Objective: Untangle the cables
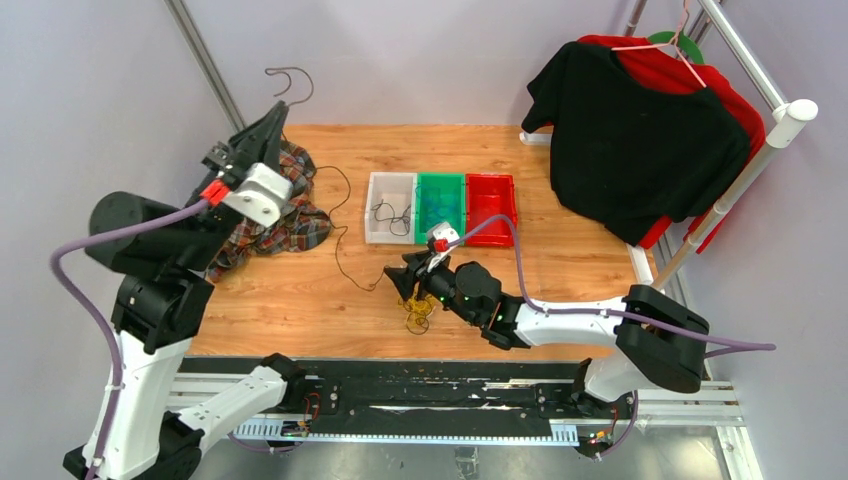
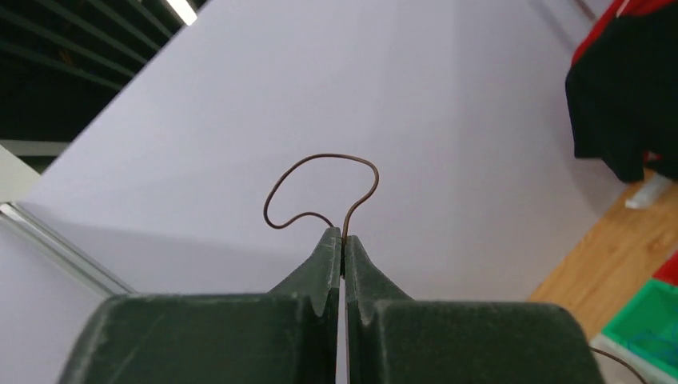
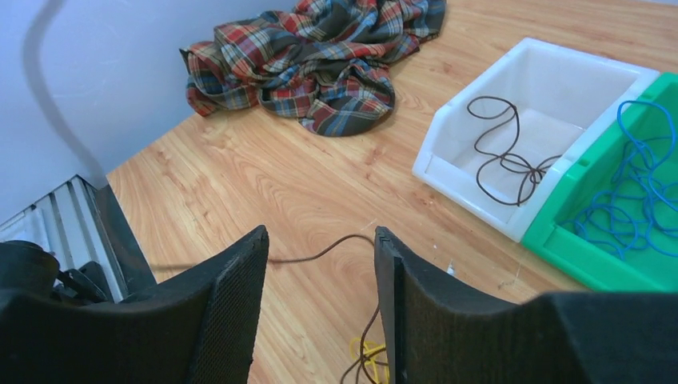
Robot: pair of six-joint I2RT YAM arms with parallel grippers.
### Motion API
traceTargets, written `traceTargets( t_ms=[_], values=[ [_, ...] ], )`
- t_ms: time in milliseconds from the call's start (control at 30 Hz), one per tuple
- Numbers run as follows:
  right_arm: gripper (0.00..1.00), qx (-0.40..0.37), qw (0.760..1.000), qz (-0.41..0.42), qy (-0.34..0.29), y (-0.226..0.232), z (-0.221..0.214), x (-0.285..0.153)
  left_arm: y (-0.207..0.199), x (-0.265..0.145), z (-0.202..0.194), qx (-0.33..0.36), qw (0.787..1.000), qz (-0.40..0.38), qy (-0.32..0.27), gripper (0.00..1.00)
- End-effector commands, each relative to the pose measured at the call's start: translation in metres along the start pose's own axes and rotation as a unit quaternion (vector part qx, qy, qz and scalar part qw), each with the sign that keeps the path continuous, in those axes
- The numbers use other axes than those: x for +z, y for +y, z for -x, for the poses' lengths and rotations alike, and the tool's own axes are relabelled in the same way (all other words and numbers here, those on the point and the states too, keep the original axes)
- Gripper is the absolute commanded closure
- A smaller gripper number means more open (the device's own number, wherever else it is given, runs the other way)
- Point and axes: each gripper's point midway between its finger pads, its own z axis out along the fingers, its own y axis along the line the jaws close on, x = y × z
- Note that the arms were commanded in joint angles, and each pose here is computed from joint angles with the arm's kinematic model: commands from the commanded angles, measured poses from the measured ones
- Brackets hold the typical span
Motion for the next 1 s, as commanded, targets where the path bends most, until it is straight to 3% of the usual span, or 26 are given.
traceTargets(
  t_ms=[0,167,333,400,467,500,667,800,967],
  values=[
    [0.48,0.004,0.999,-0.008,0.034,-0.017,-0.018,-0.001,-0.033,-0.02,-0.064,0.021,0.99,-0.046,0.135,0.99],
    [0.49,0.004,0.998,-0.031,0.059,-0.036,-0.033,-0.011,-0.13,-0.077,-0.171,0.046,0.934,-0.183,0.305,0.99],
    [0.51,0.006,0.997,-0.042,0.066,-0.047,-0.033,-0.018,-0.221,-0.146,-0.236,0.039,0.872,-0.311,0.376,0.97],
    [0.52,0.003,0.997,-0.045,0.069,-0.049,-0.033,-0.02,-0.252,-0.171,-0.249,0.032,0.841,-0.373,0.391,0.83],
    [0.53,0.002,0.996,-0.05,0.069,-0.051,-0.033,-0.021,-0.276,-0.191,-0.256,0.01,0.812,-0.421,0.404,0.55],
    [0.53,0.002,0.996,-0.053,0.068,-0.053,-0.032,-0.022,-0.286,-0.194,-0.256,-0.005,0.804,-0.438,0.403,0.49],
    [0.54,0.006,0.995,-0.072,0.062,-0.062,-0.03,-0.026,-0.327,-0.193,-0.241,-0.102,0.776,-0.501,0.369,0.41],
    [0.54,0.012,0.994,-0.092,0.055,-0.072,-0.03,-0.035,-0.362,-0.196,-0.238,-0.189,0.723,-0.543,0.382,0.25],
    [0.54,0.02,0.993,-0.11,0.045,-0.083,-0.027,-0.044,-0.392,-0.217,-0.252,-0.172,0.678,-0.611,0.37,0.25]
  ],
)
